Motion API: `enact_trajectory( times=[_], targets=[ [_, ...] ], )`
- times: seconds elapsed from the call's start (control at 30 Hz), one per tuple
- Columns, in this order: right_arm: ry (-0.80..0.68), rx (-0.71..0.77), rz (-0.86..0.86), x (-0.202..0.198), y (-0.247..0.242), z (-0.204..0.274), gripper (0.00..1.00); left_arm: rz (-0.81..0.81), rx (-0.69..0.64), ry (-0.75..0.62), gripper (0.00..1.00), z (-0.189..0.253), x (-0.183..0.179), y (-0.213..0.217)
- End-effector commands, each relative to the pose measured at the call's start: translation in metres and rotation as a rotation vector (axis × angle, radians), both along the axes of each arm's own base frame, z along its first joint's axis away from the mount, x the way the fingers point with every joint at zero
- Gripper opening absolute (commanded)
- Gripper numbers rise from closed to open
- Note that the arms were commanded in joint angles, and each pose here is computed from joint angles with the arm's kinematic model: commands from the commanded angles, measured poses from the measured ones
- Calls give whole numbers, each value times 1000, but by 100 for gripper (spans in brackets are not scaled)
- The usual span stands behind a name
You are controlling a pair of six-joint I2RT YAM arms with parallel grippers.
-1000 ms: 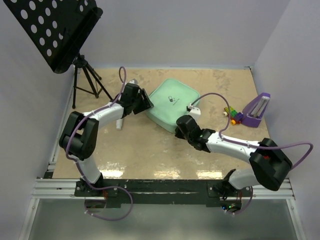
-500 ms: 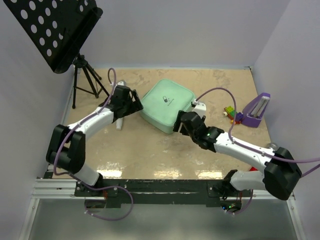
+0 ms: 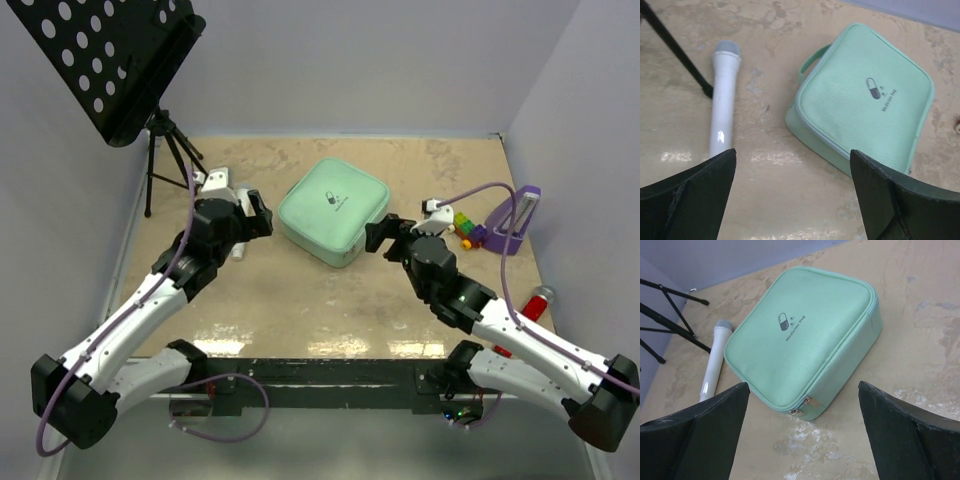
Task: Organize the medicine kit
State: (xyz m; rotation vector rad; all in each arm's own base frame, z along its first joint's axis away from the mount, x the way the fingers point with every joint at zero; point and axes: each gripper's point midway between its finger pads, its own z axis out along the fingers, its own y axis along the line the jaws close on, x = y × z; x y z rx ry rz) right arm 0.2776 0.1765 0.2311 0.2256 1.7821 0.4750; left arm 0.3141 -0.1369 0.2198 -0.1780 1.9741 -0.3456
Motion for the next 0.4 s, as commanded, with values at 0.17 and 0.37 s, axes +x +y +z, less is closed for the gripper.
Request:
enact_trajectory(
  times=[0.17, 0.37],
  targets=[
    [-137, 34, 14, -1, -4, 28, 98, 53, 119, 1, 100, -10, -26, 36],
    [-140, 36, 32, -1, 0, 36, 99, 16, 75, -53, 100, 4, -31, 31]
  ],
)
